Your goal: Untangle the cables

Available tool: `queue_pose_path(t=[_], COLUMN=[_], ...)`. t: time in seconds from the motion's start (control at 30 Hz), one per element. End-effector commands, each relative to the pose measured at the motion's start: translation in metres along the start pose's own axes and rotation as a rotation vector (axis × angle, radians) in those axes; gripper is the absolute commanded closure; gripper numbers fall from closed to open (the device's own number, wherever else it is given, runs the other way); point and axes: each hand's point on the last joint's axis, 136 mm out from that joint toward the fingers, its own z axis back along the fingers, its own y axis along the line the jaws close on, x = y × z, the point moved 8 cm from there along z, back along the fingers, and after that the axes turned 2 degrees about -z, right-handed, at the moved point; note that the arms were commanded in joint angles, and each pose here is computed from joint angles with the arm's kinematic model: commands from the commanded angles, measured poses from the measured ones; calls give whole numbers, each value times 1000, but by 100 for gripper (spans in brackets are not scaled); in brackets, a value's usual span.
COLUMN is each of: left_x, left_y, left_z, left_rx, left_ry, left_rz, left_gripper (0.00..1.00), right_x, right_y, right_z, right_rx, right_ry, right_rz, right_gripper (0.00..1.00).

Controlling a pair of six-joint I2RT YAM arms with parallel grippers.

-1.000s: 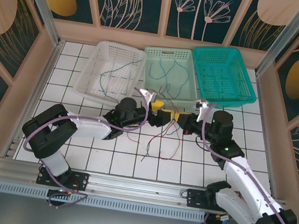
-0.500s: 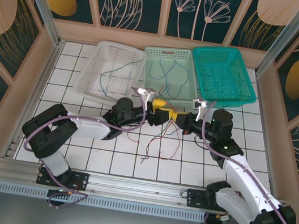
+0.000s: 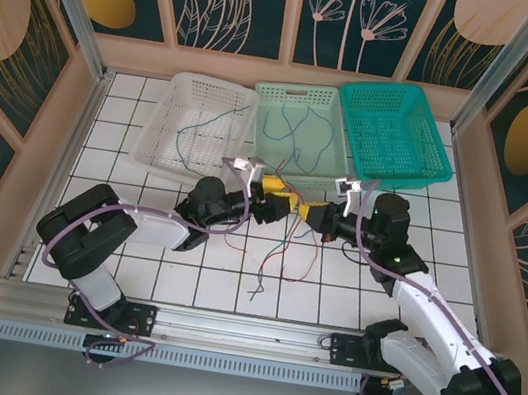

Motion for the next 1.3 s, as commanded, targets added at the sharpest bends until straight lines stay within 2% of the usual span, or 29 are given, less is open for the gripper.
queue_pose_path(t=[0.0,0.2,0.43,0.67,0.73,0.87,1.13,1.27], left_x=[19,19,15,15,13,8,-1,-5], left_y=[-14,-21,-19,-14,-6,17,54,65], left_z=[5,4,3,3,3,5,19,29], left_rx=[-70,-148,-155,-109,-38,189,586,712], left_ry=[-79,-71,-56,-50,-36,8,107,130], left_rz=[-37,-52,-38,-36,-30,-12,-6,-4], left_gripper=[28,27,37,79,85,99,100,100], right_x=[-1,-4,2,5,6,14,26,31], right_y=[3,-1,5,7,7,8,12,14], right_z=[-2,-5,-4,-1,2,14,34,45], right_rx=[64,78,112,94,67,41,-12,-47], right_ry=[8,26,9,1,-1,-33,-77,-96], right_rz=[5,-15,-6,4,9,19,49,64], right_gripper=[100,100,100,100,100,100,100,100])
